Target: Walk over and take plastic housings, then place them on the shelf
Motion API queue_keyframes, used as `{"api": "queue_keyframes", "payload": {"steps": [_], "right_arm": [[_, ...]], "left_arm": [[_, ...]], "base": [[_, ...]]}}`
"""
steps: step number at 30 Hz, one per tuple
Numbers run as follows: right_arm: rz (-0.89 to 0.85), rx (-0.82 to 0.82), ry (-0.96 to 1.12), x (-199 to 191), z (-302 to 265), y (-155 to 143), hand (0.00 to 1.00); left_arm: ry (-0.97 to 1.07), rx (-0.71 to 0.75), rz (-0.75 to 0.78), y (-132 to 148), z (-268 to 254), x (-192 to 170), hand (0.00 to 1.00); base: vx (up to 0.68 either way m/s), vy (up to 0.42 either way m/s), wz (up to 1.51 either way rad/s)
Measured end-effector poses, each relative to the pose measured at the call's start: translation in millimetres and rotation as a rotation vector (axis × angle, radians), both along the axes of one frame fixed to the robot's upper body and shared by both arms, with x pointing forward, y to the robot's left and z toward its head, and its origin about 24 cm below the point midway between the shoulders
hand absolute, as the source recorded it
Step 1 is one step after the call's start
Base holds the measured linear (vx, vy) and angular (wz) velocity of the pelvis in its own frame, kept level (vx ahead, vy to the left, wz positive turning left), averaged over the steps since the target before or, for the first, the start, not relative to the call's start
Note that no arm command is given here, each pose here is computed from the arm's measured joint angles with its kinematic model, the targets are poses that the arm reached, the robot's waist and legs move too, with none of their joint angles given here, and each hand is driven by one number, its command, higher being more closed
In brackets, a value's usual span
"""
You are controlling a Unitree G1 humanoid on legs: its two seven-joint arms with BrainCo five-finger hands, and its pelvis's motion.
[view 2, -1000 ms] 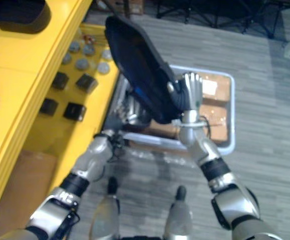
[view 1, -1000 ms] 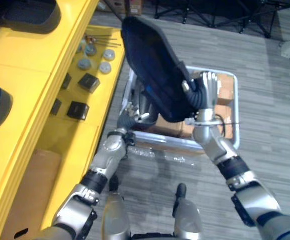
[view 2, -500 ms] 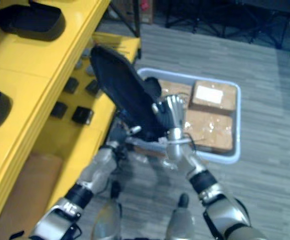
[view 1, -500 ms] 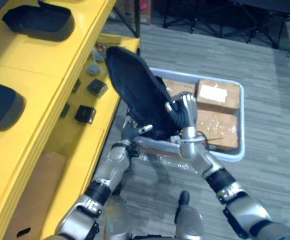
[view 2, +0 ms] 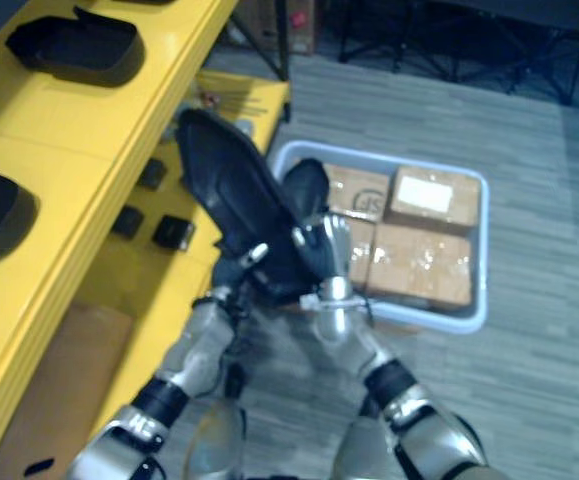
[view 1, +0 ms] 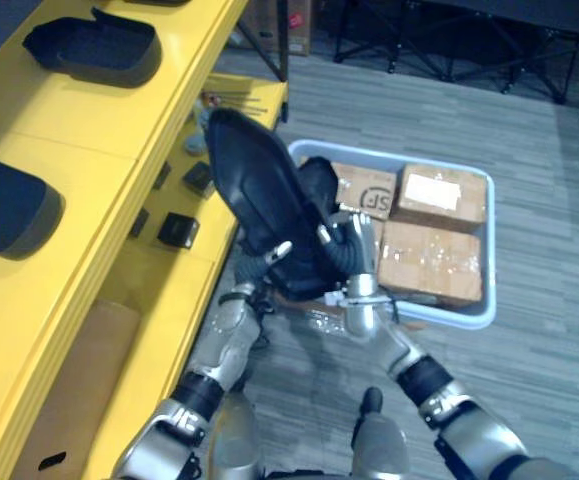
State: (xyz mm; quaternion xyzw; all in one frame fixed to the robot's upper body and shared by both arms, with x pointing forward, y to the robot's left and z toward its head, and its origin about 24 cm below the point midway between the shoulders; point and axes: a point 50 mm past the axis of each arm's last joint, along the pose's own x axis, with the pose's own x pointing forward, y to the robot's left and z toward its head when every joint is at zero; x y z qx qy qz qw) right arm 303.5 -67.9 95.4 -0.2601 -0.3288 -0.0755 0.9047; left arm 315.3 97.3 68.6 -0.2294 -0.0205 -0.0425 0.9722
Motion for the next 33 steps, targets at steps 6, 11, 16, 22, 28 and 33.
{"api": "queue_keyframes", "payload": {"steps": [6,11,16,22,28,33], "right_arm": [[0.028,0.045,-0.023,-9.4,2.9,8.9,1.0],[0.019,0.075,-0.042,-14.3,4.3,8.2,1.0],[0.014,0.071,-0.041,-14.7,3.0,6.1,1.0],[0.036,0.073,-0.045,-18.4,-0.7,2.2,0.0],[0.06,0.051,0.106,-20.9,-20.3,-7.3,0.0],[0.099,0.116,0.104,-43.4,-19.2,-18.7,0.0]], "left_arm": [[-0.048,-0.019,0.061,4.0,7.9,-1.9,1.0],[-0.069,-0.02,0.058,2.7,14.6,-2.7,1.0],[-0.059,-0.006,0.043,1.3,15.4,-3.0,1.0],[-0.06,0.029,0.02,3.4,19.1,-3.4,1.0],[-0.082,0.215,0.095,6.1,20.9,-3.8,1.0],[-0.292,0.396,0.207,8.9,55.3,-18.6,1.0]], "base": [[0.0,0.0,0.0],[0.0,0.0,0.0],[0.0,-0.001,-0.04],[0.0,0.0,-0.01],[0.01,-0.001,0.0],[0.0,0.0,0.0]]}}
